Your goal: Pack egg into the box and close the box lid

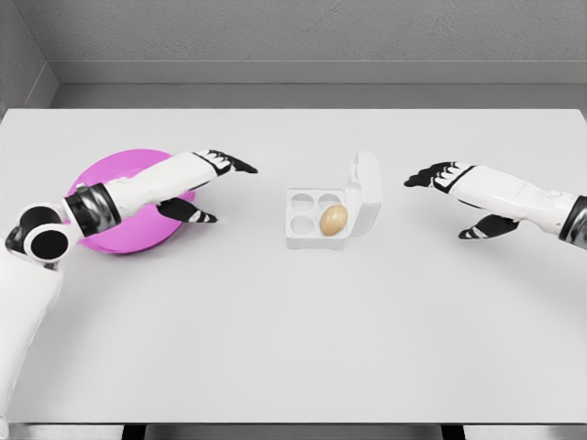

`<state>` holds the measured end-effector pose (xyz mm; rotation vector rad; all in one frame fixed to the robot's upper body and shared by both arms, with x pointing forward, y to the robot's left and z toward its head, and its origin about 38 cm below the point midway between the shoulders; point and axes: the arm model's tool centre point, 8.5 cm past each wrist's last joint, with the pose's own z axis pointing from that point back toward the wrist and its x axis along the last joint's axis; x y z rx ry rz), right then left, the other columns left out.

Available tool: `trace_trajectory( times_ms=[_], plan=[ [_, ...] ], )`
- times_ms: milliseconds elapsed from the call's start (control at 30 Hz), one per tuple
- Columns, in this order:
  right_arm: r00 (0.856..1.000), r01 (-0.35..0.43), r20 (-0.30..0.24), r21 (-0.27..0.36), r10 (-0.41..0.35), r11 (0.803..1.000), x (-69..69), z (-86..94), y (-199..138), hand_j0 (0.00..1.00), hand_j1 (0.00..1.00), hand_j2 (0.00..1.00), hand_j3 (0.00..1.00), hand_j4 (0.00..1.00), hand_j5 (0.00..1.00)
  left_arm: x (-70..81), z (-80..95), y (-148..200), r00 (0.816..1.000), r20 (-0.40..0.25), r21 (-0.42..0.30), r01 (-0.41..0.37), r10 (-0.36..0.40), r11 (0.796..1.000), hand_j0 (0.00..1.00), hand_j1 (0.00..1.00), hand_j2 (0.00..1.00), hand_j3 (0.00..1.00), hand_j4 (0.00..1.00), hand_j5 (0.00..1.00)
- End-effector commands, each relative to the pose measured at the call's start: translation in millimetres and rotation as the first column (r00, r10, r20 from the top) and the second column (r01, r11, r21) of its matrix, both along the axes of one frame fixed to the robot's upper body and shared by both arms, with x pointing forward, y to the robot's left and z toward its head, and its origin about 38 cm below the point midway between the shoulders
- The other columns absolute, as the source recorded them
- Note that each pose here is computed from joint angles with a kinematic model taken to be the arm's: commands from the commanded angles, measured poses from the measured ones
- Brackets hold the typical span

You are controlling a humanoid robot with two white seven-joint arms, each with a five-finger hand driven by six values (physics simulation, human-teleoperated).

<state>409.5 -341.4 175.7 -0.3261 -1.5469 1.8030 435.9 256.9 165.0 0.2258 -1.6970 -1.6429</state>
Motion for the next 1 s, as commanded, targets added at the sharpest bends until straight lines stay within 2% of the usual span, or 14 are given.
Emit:
trace_trajectory(
  times_ms=[0,100,133,200,233,300,367,567,667,767,900,933,967],
  plan=[
    [1.000,-0.008,0.002,0.008,0.008,1.000,-0.9,1.6,3,1.00,1.00,1.00,1.00,1.00,1.00,-8.5,58.8,43,0.992,0.120,-0.080,-0.038,0.047,0.996,1.00,1.00,1.00,1.00,1.00,1.00],
    [0.999,-0.034,-0.010,0.013,0.034,0.999,-4.1,-3.4,13,1.00,1.00,1.00,1.00,1.00,1.00,-21.1,66.3,78,0.990,0.103,-0.179,-0.079,0.099,0.981,1.00,1.00,1.00,1.00,1.00,1.00],
    [0.999,-0.037,-0.011,0.015,0.037,0.999,-3.9,-4.0,15,1.00,1.00,1.00,1.00,1.00,1.00,-26.0,63.1,88,0.989,0.090,-0.209,-0.099,0.120,0.973,1.00,1.00,1.00,1.00,1.00,1.00],
    [0.998,-0.070,0.004,0.028,0.069,0.997,-7.1,0.9,26,1.00,1.00,1.00,1.00,1.00,1.00,-36.4,48.4,105,0.985,0.047,-0.247,-0.149,0.165,0.958,1.00,1.00,1.00,1.00,1.00,1.00],
    [0.997,-0.082,0.009,0.031,0.082,0.996,-8.5,2.9,30,1.00,1.00,1.00,1.00,1.00,1.00,-46.7,30.7,111,0.983,0.005,-0.252,-0.179,0.186,0.951,1.00,1.00,1.00,1.00,1.00,1.00],
    [0.995,-0.097,0.015,0.036,0.097,0.995,-10.3,5.3,35,1.00,1.00,1.00,1.00,1.00,1.00,-67.2,5.8,142,0.955,-0.053,-0.291,-0.293,0.290,0.911,1.00,1.00,1.00,1.00,1.00,1.00],
    [0.993,-0.118,0.024,0.043,0.117,0.992,-12.9,8.6,41,1.00,1.00,1.00,1.00,1.00,1.00,-73.4,13.0,162,0.937,-0.034,-0.322,-0.341,0.349,0.883,1.00,1.00,1.00,1.00,1.00,1.00],
    [0.988,-0.154,0.034,0.069,0.152,0.986,-15.5,10.1,57,1.00,1.00,1.00,1.00,1.00,1.00,-77.1,6.4,163,0.933,-0.049,-0.326,-0.352,0.356,0.878,1.00,1.00,1.00,1.00,1.00,1.00],
    [0.973,-0.231,0.041,0.097,0.228,0.968,-27.0,10.4,84,1.00,1.00,1.00,1.00,1.00,1.00,-77.1,6.1,163,0.933,-0.049,-0.321,-0.353,0.356,0.879,1.00,1.00,1.00,1.00,1.00,1.00],
    [0.945,-0.325,0.078,0.120,0.317,0.938,-42.0,17.4,116,1.00,1.00,1.00,1.00,1.00,1.00,-77.1,6.1,163,0.933,-0.049,-0.321,-0.353,0.356,0.879,1.00,1.00,1.00,1.00,1.00,1.00],
    [0.937,-0.345,0.092,0.127,0.336,0.930,-45.5,21.2,122,1.00,1.00,1.00,1.00,1.00,1.00,-77.5,6.1,163,0.933,-0.049,-0.322,-0.352,0.356,0.879,1.00,1.00,1.00,1.00,1.00,1.00],
    [0.929,-0.367,0.102,0.128,0.356,0.921,-49.9,24.9,126,1.00,1.00,1.00,1.00,1.00,1.00,-77.8,5.5,163,0.933,-0.051,-0.322,-0.352,0.356,0.879,1.00,1.00,1.00,1.00,1.00,1.00],
    [0.927,-0.372,0.105,0.131,0.360,0.919,-50.4,25.8,126,1.00,1.00,1.00,1.00,1.00,1.00,-77.8,5.5,163,0.933,-0.051,-0.322,-0.352,0.356,0.879,1.00,1.00,1.00,1.00,1.00,1.00]
  ],
)
